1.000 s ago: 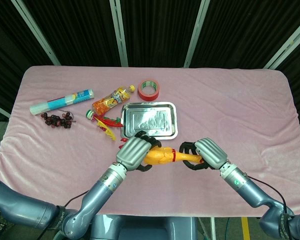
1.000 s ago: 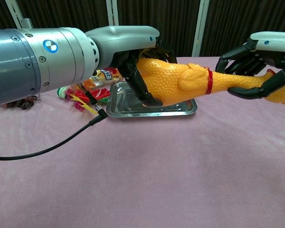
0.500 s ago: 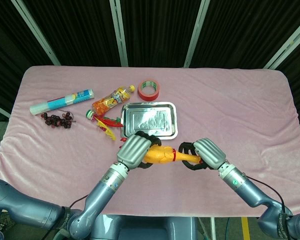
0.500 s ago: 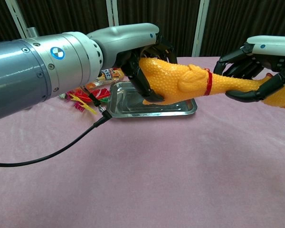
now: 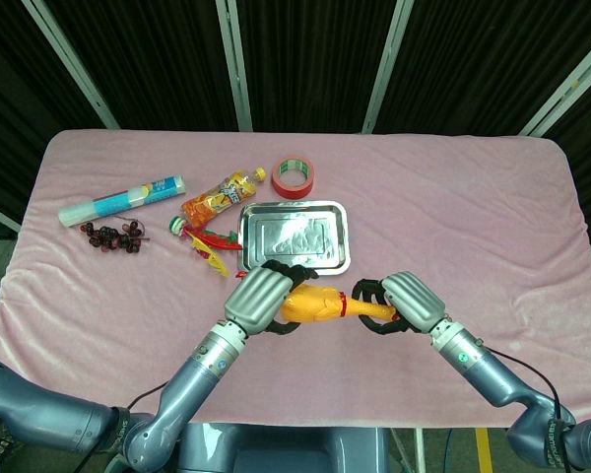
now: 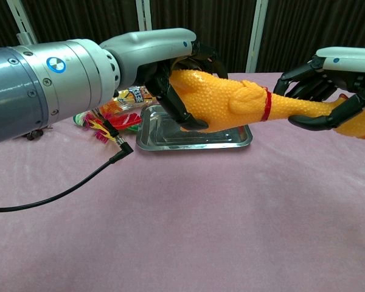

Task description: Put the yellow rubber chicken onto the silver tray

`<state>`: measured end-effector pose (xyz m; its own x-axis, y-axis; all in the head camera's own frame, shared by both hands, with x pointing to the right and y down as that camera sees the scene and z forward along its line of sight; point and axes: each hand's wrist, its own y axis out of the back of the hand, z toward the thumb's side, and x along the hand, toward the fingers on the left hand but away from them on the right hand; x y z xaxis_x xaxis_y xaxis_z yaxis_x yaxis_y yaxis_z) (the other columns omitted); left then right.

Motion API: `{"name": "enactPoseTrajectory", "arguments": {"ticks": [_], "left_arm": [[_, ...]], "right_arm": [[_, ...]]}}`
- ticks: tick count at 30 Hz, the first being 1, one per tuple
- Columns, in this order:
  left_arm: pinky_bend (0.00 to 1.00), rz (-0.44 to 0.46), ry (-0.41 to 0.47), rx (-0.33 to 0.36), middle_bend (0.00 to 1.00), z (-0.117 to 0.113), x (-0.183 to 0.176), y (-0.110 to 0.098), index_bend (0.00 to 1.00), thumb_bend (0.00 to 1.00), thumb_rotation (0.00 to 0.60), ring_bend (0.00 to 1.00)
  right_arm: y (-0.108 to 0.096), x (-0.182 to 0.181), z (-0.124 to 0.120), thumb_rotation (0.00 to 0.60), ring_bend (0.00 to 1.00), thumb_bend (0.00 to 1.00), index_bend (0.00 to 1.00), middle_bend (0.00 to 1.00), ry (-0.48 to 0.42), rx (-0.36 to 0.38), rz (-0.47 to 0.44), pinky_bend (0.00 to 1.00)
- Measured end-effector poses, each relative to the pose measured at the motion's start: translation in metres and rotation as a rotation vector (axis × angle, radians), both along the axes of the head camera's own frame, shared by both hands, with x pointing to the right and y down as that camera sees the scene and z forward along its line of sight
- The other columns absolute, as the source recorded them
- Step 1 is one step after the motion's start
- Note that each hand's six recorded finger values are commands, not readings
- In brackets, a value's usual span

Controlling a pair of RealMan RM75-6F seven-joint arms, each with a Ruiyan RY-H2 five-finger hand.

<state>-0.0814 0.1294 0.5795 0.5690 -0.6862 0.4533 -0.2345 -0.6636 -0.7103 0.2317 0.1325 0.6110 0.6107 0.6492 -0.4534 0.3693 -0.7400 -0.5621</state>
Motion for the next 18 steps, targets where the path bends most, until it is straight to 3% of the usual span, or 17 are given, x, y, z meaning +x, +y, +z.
{"name": "enactPoseTrajectory", "arguments": {"ticks": [11,18], "left_arm": [[0.25,0.0,0.011,0.003,0.25,-0.0038,-0.0007,-0.0002,0.2,0.18,0.6,0.3],[0.25,0.002,0.023,0.001,0.31,-0.0051,0.0004,0.0013,0.37,0.18,0.6,0.31]], "right_arm": [[-0.0016,0.0008,0.0038,0.6,0.71,0.72,1.0,0.76,0.008,-0.007,0.002,0.78],[-0.0009,-0.001,0.0071,0.6,0.71,0.72,1.0,0.76,0.016,-0.009,-0.004,0.78]]}}
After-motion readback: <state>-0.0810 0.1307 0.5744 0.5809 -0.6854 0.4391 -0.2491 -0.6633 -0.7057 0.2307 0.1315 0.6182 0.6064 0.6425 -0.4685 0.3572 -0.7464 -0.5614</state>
